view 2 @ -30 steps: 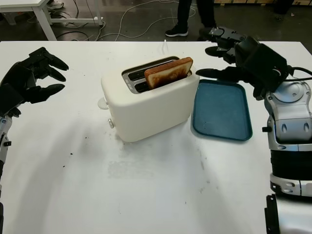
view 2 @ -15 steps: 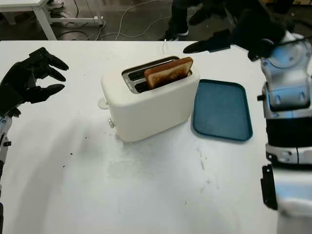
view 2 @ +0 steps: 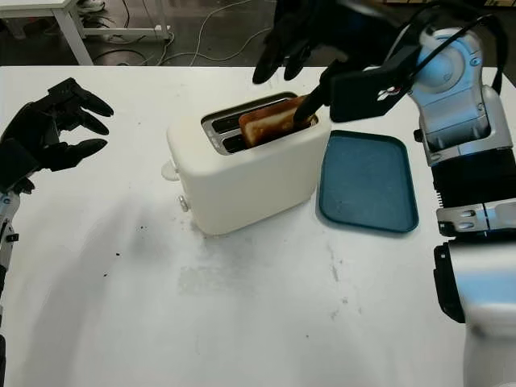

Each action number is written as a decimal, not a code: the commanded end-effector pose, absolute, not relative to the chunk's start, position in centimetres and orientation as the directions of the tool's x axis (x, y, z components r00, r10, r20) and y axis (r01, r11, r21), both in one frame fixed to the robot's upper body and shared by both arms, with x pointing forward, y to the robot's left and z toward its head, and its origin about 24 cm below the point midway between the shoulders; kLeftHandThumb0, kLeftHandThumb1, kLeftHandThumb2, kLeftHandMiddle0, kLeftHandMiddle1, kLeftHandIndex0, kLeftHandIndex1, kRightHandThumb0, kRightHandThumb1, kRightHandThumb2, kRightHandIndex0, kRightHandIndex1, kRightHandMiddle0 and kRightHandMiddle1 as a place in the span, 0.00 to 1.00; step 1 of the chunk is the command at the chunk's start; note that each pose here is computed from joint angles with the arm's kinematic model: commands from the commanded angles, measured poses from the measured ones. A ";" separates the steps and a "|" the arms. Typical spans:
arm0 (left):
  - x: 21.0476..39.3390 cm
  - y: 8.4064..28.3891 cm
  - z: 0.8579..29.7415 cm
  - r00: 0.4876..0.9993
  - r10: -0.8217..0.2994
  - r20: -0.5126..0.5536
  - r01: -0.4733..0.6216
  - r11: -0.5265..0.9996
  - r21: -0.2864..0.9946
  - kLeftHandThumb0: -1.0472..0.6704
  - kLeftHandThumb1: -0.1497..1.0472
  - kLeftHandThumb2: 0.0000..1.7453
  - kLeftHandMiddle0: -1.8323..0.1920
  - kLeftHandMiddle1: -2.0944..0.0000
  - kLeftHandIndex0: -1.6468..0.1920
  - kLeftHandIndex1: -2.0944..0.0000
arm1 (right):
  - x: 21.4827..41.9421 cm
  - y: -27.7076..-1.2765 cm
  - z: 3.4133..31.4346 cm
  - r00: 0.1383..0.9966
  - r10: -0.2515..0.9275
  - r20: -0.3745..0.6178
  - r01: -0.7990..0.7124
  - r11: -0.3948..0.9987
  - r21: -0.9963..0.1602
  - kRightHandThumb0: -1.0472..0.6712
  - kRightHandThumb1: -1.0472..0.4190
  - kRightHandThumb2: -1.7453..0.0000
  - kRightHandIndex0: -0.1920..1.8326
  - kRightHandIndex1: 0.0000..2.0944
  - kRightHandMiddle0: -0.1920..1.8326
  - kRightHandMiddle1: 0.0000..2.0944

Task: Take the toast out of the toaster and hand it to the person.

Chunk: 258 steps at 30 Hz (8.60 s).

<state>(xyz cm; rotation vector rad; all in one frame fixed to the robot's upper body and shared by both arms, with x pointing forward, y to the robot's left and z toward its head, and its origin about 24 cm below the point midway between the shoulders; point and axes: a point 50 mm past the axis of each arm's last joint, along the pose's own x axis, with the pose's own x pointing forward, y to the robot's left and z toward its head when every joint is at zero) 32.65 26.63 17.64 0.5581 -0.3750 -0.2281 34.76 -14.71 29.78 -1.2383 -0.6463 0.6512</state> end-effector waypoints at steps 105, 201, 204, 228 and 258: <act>32.5 26.7 17.0 0.920 -0.270 0.283 0.074 0.831 0.552 0.00 0.89 0.07 0.80 0.27 0.78 0.32 | 40.2 -22.8 28.7 0.844 0.046 0.534 0.234 0.865 -0.444 0.44 0.09 0.80 0.63 0.83 0.52 0.83; 32.4 26.7 16.9 0.920 -0.275 0.280 0.083 0.834 0.546 0.00 0.89 0.07 0.81 0.27 0.79 0.31 | 41.5 -22.4 18.5 0.930 -0.285 0.233 0.363 0.817 -0.449 0.45 0.09 0.87 0.53 0.83 0.40 0.78; 32.5 26.8 16.9 0.921 -0.272 0.280 0.084 0.838 0.539 0.00 0.89 0.06 0.81 0.27 0.78 0.32 | 41.5 -22.3 18.5 0.926 -0.291 0.239 0.372 0.804 -0.464 0.44 0.09 0.88 0.49 0.83 0.41 0.66; 32.4 26.7 16.9 0.920 -0.269 0.286 0.073 0.832 0.550 0.00 0.89 0.07 0.80 0.27 0.79 0.31 | 41.5 -22.3 18.7 0.932 -0.277 0.234 0.355 0.829 -0.432 0.45 0.09 0.86 0.49 0.83 0.39 0.69; 32.5 26.6 17.1 0.915 -0.274 0.295 0.073 0.834 0.547 0.00 0.89 0.07 0.80 0.28 0.78 0.32 | 41.6 -22.3 19.1 0.931 -0.279 0.235 0.358 0.822 -0.442 0.44 0.09 0.84 0.52 0.83 0.40 0.83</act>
